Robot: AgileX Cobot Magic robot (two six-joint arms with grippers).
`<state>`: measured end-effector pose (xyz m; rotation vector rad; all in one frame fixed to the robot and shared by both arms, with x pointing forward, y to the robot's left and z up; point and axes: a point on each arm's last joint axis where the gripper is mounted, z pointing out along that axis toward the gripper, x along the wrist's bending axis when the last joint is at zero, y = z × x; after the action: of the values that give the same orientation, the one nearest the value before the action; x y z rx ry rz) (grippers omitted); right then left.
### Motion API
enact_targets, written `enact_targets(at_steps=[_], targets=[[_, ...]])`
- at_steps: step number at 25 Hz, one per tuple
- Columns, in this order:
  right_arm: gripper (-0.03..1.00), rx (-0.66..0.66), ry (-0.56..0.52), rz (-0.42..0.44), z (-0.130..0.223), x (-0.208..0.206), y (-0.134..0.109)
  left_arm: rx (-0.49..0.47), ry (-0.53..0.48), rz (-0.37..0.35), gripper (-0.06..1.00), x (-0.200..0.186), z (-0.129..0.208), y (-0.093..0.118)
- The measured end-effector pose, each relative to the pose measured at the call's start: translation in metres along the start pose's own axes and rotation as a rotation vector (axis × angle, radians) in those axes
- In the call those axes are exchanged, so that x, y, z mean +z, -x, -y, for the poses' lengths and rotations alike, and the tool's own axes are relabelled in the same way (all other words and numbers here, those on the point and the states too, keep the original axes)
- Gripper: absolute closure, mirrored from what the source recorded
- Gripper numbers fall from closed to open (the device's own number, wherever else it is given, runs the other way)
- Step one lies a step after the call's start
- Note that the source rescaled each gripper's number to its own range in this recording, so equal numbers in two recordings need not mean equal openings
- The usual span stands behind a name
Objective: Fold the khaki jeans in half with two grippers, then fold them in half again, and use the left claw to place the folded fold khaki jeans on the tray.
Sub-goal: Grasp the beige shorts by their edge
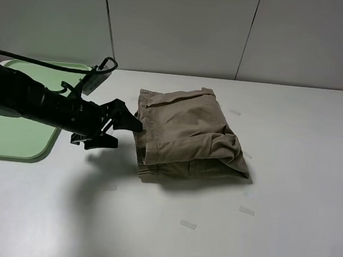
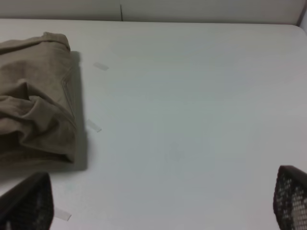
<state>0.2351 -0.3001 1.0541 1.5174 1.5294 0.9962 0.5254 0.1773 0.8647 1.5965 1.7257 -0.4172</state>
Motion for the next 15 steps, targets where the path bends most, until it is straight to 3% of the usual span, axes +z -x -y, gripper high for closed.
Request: enact_targets(at_steps=[15], targets=[[-0.03, 0.0, 0.0, 0.0, 0.0, 0.0, 0.0, 0.031, -0.041, 0.065, 0.11, 0.039, -0.018, 0.002]])
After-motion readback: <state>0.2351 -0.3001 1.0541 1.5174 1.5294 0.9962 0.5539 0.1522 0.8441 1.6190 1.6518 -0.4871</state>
